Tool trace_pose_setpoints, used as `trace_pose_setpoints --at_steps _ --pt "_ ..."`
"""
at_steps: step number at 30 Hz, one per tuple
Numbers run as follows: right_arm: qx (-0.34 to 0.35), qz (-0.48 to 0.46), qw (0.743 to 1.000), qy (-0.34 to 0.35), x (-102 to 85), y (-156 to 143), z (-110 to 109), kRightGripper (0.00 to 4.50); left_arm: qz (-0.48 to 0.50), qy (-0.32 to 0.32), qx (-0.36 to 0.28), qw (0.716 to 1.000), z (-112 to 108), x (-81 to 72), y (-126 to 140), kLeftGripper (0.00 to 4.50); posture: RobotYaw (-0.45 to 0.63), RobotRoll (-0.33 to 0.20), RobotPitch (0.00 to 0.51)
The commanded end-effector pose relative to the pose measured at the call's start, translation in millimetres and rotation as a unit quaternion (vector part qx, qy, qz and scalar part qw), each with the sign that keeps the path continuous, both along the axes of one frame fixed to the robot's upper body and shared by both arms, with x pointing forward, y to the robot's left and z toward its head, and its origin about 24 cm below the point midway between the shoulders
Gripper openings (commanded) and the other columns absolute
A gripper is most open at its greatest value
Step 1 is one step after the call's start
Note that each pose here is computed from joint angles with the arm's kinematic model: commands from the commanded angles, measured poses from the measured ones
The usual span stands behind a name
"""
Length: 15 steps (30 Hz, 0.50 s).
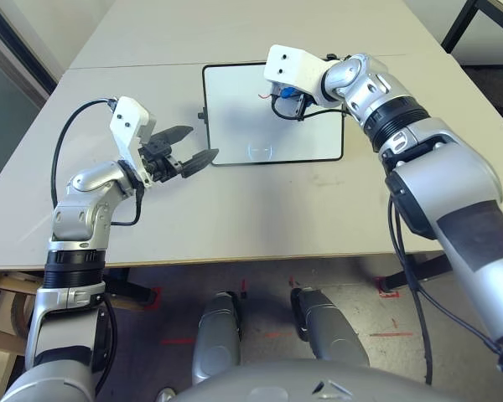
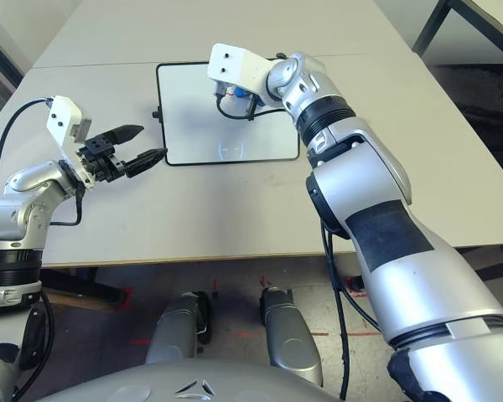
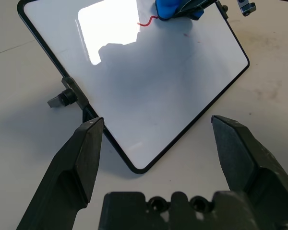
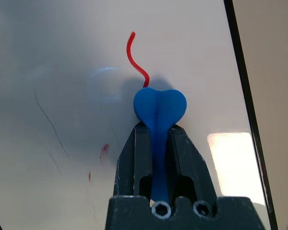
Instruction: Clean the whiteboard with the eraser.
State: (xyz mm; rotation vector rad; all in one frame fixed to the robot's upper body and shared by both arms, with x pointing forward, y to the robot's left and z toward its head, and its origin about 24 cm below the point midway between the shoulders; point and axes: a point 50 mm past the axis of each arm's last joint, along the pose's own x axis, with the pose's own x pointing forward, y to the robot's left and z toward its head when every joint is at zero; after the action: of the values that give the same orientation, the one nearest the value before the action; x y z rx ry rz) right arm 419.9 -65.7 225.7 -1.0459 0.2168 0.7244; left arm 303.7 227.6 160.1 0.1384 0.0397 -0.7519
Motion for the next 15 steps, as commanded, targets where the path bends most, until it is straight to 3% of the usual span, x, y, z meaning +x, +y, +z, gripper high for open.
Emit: trace_pose_setpoints --at_steps 1,15 --pt "0.001 0.001 1.0 0.01 -1.2 6 -6 0.2 0.005 0.0 0.001 1.0 1 -4.5 3 4.5 -0.05 0.0 0.158" --pt "0.007 0.02 1.0 -0.004 -5.4 31 -8 0.2 0.017 0.001 0.001 1.0 0 -10.9 6 4.5 -0.02 0.0 0.162"
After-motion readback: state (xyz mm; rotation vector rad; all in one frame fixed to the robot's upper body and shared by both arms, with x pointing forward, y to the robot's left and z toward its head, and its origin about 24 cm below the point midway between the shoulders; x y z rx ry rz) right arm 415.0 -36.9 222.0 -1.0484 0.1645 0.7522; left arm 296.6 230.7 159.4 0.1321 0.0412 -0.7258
